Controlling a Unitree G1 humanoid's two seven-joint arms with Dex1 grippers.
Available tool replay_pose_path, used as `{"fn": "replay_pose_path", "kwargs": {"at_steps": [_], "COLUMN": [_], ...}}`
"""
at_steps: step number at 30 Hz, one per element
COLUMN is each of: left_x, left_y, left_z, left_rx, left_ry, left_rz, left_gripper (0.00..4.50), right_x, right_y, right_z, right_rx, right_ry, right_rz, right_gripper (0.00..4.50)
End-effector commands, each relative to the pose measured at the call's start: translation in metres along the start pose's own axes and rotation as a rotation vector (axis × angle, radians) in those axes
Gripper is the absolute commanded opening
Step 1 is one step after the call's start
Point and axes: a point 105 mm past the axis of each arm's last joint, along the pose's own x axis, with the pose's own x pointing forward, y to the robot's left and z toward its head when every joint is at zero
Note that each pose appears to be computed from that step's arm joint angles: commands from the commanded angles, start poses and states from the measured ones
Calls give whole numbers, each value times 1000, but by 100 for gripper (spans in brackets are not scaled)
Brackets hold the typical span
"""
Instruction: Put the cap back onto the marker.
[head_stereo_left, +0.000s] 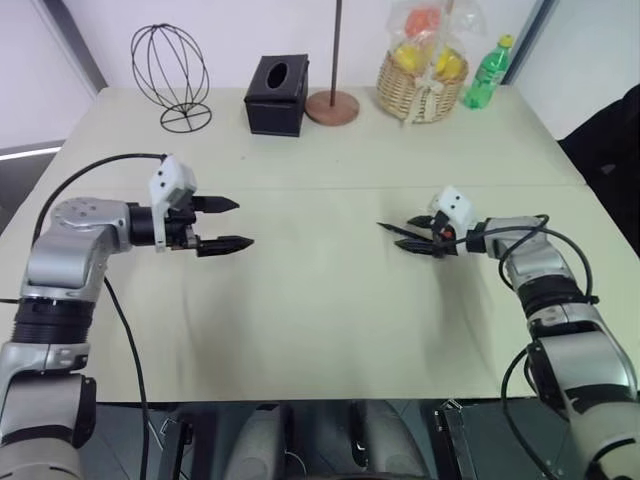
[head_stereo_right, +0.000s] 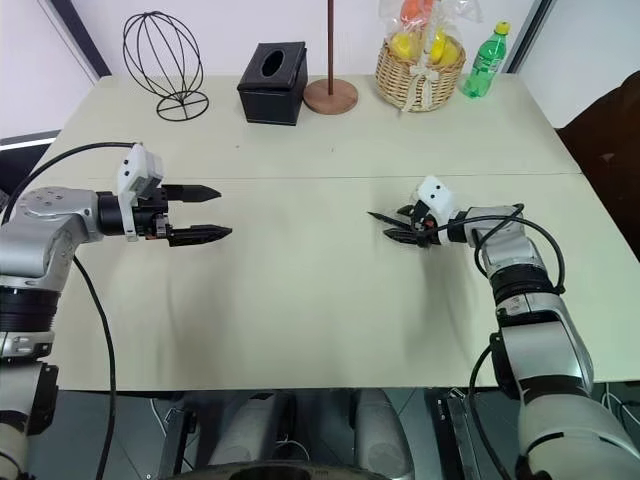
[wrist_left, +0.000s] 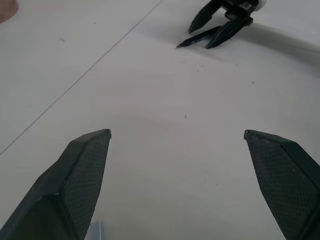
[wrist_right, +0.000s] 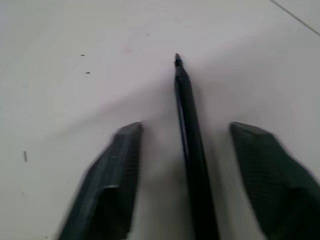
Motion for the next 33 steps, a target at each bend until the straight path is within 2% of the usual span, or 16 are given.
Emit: {"fn": "replay_pose_path", "kwargs": {"at_steps": [1, 2, 3, 11, 14, 19, 21, 27, 31, 33], "left_x": [-4, -4, -4, -9, -17, -35, -42, -55, -61, -65], "left_y": [3, 3, 3, 6, 10, 17, 18, 21, 21, 19], "left_z": [10, 10, 10, 5, -3, -11, -11, -18, -28, -35], "left_rx": [34, 34, 34, 28, 18, 11, 0, -4, -1, -55], "left_ry": [-29, -30, -30, -21, 3, 38, 38, 67, 98, 79], "left_rz": [20, 20, 21, 44, 75, 130, 150, 198, 237, 257], "left_gripper": [450, 450, 450, 450, 450, 450, 450, 450, 450, 450], "right_x": [0, 0, 0, -7, -13, -29, -41, -62, -53, -42], "right_y": [-1, 0, 0, -4, -9, -8, -6, 28, 61, 76], "right_z": [-1, -2, -2, -3, 14, 61, 76, 126, 142, 148], "right_rx": [8, 10, 12, -15, -100, -255, -320, -452, -561, -587], "right_ry": [15, 15, 17, 42, 54, 36, 104, 68, 40, 12], "right_rz": [8, 9, 9, -6, -10, -5, 2, 118, 179, 197], "right_gripper": [96, 35, 2, 2, 2, 2, 2, 2, 2, 2]}}
